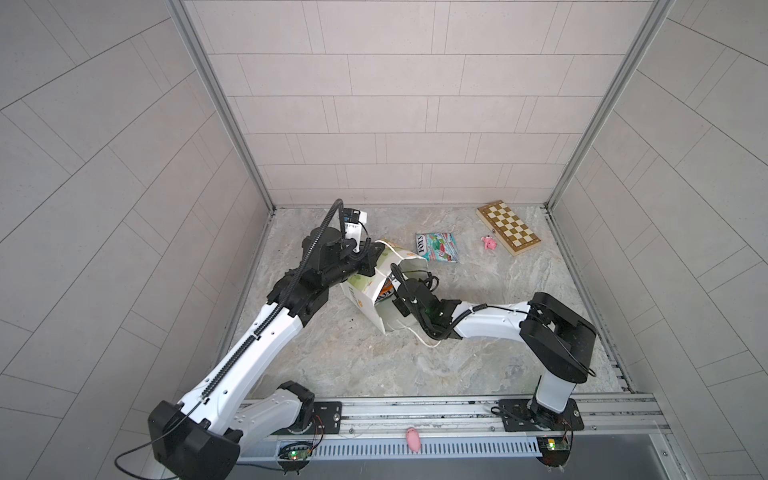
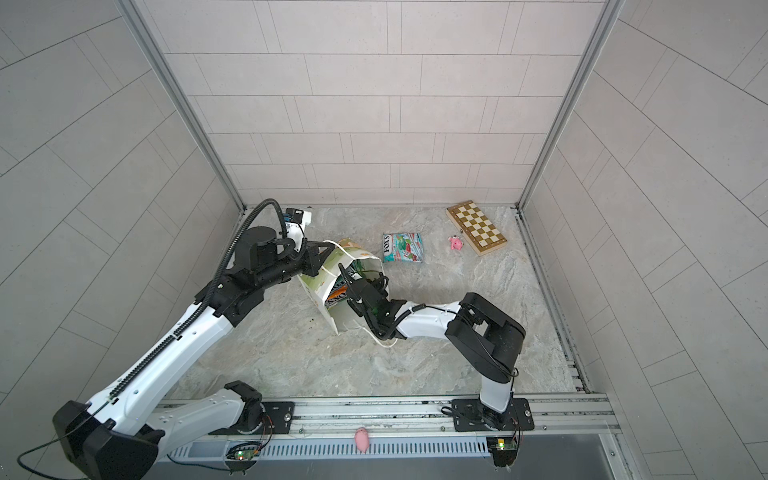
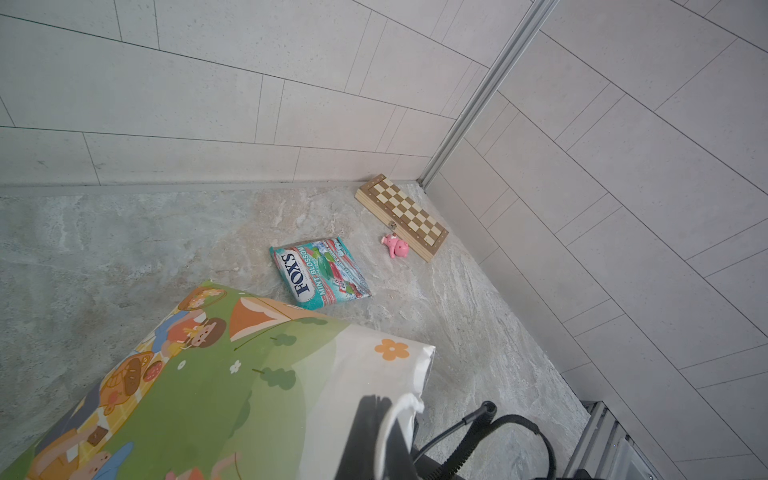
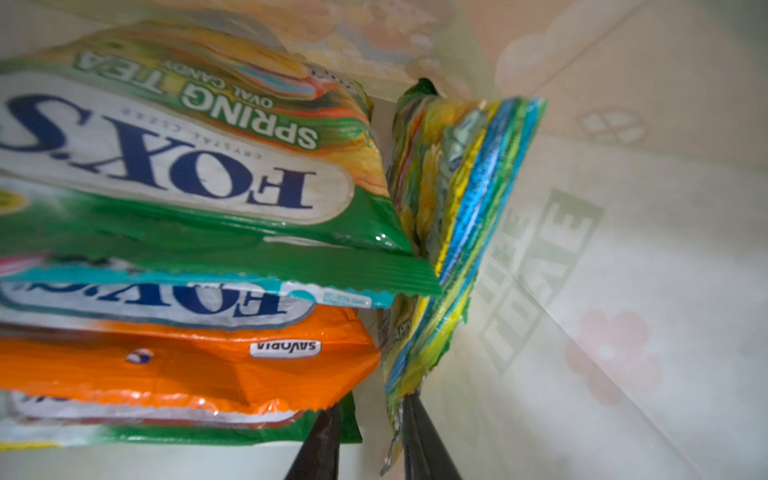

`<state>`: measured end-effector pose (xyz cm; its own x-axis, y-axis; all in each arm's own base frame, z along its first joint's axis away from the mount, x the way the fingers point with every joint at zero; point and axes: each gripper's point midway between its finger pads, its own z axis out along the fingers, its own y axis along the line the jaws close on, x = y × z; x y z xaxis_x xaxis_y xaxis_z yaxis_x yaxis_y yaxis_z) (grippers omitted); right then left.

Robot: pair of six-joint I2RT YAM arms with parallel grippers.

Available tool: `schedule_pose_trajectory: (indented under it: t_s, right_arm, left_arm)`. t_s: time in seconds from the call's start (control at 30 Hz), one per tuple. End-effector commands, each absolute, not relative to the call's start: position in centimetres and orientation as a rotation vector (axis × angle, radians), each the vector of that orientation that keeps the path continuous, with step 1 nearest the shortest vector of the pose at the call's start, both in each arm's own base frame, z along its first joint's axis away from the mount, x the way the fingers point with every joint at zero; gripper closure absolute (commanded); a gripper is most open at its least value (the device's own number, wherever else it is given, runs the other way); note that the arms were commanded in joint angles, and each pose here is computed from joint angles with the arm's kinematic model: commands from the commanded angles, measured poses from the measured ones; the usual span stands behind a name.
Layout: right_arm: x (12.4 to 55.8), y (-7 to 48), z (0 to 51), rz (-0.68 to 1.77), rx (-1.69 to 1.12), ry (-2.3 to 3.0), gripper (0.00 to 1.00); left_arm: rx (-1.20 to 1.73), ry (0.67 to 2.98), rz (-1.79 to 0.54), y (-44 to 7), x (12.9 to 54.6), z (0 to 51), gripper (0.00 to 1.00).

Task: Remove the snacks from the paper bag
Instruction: 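Grasp the yellow mango-tea packet inside the bag with the right gripper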

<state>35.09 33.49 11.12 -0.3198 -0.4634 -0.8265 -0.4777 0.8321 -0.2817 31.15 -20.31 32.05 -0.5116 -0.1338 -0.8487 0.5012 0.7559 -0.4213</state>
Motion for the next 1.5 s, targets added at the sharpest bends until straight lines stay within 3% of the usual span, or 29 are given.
schedule_pose_trajectory:
  t_s: [0.0, 0.47, 0.53, 0.63, 0.77, 1.47]
  right_arm:
    - [36.2, 33.4, 11.8, -0.028, -0.659, 1.934, 0.71]
    - [38.1, 33.6, 10.8, -0.038, -0.657, 1.944, 0.51]
    - [38.4, 33.9, 10.2, -0.016, -0.68, 1.961, 0.6]
    - [38.4, 34.1, 10.1, 0.023, -0.684, 1.967, 0.84]
    - [37.8, 34.5, 10.9, 0.073, -0.705, 1.948, 1.0]
    - [31.3, 33.6, 17.2, 0.378, -0.829, 1.871, 1.0]
  left_arm:
    - [0.286, 1.9, -0.811, -20.0, 30.9, 33.7, 1.0]
    - [0.287, 1.895, -0.804, -19.9, 31.0, 33.7, 1.0]
    - [0.286, 1.896, -0.803, -19.9, 31.0, 33.7, 1.0]
    - [0.283, 1.897, -0.798, -19.8, 31.0, 33.6, 1.0]
    - [0.277, 1.902, -0.789, -19.7, 31.2, 33.4, 1.0]
    - [0.232, 1.929, -0.761, -19.2, 32.1, 32.5, 1.0]
